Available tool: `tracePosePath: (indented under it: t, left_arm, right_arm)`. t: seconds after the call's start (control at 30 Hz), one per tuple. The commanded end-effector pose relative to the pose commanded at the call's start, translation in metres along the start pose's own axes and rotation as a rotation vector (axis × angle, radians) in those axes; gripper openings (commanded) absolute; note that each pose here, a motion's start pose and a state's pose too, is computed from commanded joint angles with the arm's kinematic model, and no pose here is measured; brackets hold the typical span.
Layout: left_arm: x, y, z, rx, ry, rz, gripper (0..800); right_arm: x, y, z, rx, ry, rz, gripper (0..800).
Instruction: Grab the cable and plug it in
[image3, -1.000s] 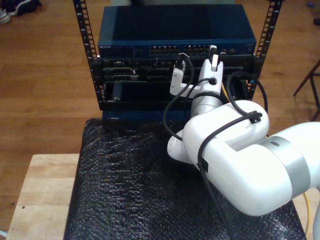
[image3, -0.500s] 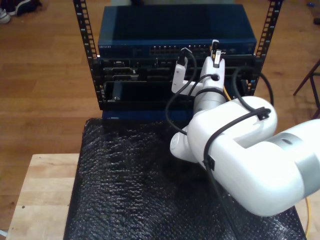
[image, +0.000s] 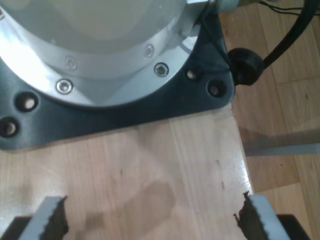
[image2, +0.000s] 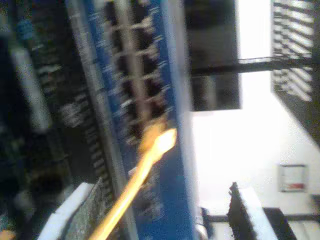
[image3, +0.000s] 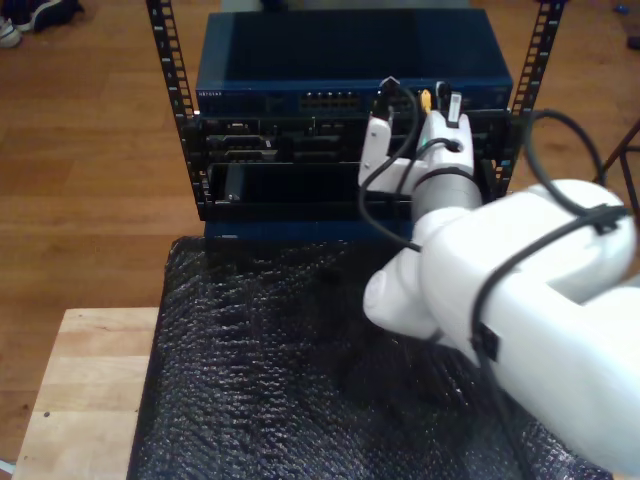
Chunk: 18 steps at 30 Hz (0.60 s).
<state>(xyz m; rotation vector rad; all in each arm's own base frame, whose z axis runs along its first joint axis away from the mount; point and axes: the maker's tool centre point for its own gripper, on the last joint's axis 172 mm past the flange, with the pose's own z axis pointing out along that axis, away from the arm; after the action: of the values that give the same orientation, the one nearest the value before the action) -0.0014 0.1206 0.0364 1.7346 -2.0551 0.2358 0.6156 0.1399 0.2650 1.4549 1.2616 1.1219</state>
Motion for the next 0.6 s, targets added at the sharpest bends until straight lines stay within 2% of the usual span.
tracePosePath:
  t: [0.1, 0.23, 0.33, 0.6]
  left_arm:
    - [0.0, 0.0, 0.0, 0.0, 0.0, 0.0, 800]
    - [0.0, 0.0, 0.0, 0.0, 0.0, 0.0, 800]
    - [0.0, 0.0, 0.0, 0.0, 0.0, 0.0, 800]
    - [0.0, 0.0, 0.0, 0.0, 0.0, 0.0, 800]
  right_arm:
    - [-0.003, -0.016, -0.014, 0.101, 0.027, 0.002, 647]
    - [-0.006, -0.025, -0.03, 0.206, 0.064, 0.014, 690]
    - [-0.009, -0.024, -0.036, 0.253, 0.095, -0.033, 710]
    - [-0.065, -0.027, -0.047, 0.405, 0.101, -0.094, 712]
